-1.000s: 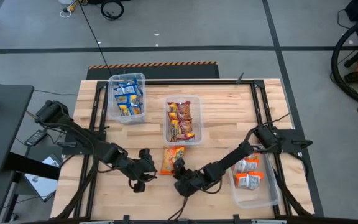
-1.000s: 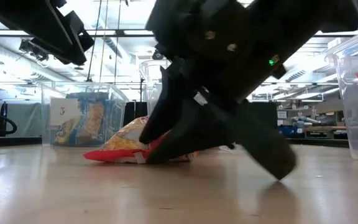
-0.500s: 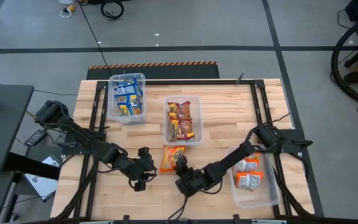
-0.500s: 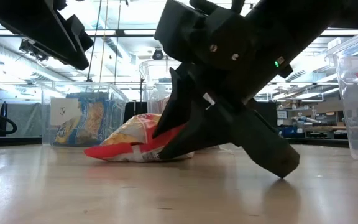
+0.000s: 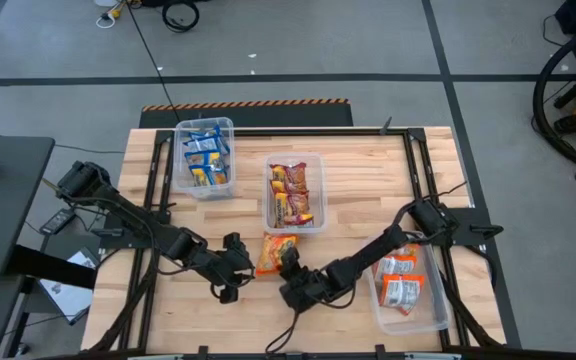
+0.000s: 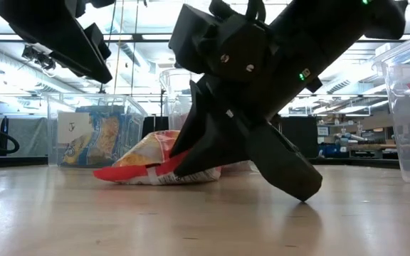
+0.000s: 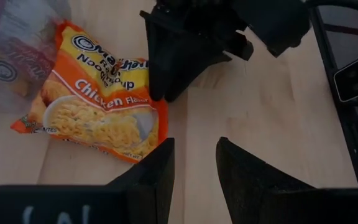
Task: Sort Maruchan noodles
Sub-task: Put the orange noodle pack into the bottom transparent bin
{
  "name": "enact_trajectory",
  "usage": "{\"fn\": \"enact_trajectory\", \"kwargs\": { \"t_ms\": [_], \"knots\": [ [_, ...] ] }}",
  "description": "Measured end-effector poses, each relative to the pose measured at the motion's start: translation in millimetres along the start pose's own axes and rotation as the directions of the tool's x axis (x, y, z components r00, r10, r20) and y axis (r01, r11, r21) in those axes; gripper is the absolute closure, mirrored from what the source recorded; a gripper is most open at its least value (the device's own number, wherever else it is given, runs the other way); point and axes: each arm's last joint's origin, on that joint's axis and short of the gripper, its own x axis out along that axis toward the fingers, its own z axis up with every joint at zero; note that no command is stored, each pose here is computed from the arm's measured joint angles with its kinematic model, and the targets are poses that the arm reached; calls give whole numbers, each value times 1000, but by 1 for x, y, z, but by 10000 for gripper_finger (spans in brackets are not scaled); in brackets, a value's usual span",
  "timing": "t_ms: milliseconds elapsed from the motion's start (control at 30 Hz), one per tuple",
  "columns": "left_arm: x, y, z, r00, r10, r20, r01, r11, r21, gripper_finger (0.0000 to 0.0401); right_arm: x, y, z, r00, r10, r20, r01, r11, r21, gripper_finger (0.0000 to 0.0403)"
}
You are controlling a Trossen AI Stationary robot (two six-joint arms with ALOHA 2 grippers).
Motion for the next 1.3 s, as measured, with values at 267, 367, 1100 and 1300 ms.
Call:
{"fn": "enact_trajectory", "kwargs": {
  "t_ms": [267, 367, 1100, 1300],
  "knots": [
    [0, -1, 1, 1000, -5, 8, 6, 998, -58, 278, 2, -4, -1, 1000, 6, 2, -6, 996, 87, 388],
    [0, -1, 1, 1000, -11, 17, 12, 998, -67, 278, -6, -7, 4, 1000, 2, 19, -4, 995, 96, 393],
    [-2, -11, 20, 974, -105, 200, 129, 985, -112, 278, -240, -145, -3, 853, 248, 460, -503, 630, 592, 399],
    [-3, -12, 23, 964, -122, 237, 165, 971, -172, 278, -308, -150, -36, 794, 320, 517, -605, 495, 624, 400]
  ]
}}
